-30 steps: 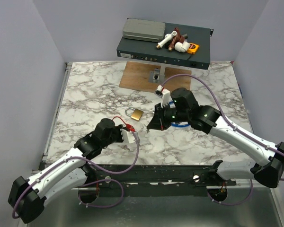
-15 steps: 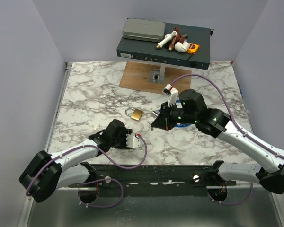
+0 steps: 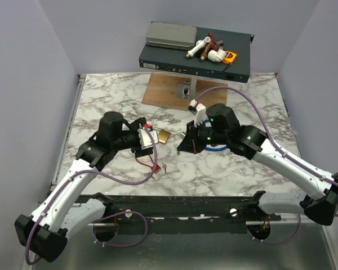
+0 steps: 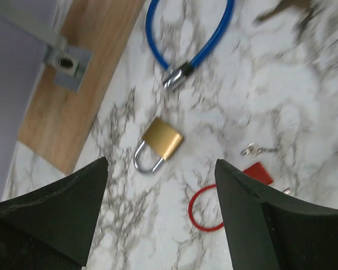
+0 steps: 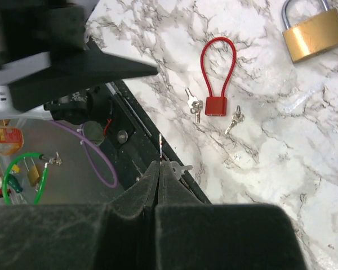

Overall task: Unlock with the key
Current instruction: Adjust the key.

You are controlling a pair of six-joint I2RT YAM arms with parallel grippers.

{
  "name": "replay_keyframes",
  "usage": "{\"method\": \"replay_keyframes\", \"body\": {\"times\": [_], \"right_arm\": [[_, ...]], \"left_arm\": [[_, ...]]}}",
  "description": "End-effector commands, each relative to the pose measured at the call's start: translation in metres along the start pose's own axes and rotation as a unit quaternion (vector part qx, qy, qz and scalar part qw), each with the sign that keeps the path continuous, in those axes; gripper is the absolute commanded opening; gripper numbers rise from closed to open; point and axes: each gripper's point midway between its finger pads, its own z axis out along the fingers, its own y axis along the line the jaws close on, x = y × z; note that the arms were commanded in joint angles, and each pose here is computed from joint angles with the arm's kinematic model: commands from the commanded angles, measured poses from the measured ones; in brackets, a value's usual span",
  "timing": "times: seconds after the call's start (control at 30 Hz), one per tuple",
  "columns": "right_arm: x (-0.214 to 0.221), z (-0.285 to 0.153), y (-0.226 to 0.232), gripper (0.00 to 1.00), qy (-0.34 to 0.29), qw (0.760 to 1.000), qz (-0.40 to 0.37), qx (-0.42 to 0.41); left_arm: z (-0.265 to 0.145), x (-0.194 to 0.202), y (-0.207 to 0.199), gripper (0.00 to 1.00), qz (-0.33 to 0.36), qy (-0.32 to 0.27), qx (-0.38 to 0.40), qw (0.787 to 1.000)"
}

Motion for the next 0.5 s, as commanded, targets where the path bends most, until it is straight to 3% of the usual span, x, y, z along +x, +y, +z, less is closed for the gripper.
{"method": "replay_keyframes", "body": {"times": [0.0,0.23,0.47], "right_arm": [[-0.015,-0.005,0.02,0.01,-0.004,0.998,-0.054,-0.043],[-0.026,-0.008,0.04,0.01,0.001,0.991,-0.099,-0.091],[-0.026,-0.009,0.044,0.01,0.013,0.987,-0.121,-0.101]], "left_arm": [[-0.035,-0.076,-0.059,0.76,-0.096,-0.126,0.175,0.972],[-0.047,-0.119,-0.065,0.74,-0.209,-0.171,0.278,0.922],[-0.051,-0.134,-0.057,0.7,-0.23,-0.189,0.287,0.911]]}}
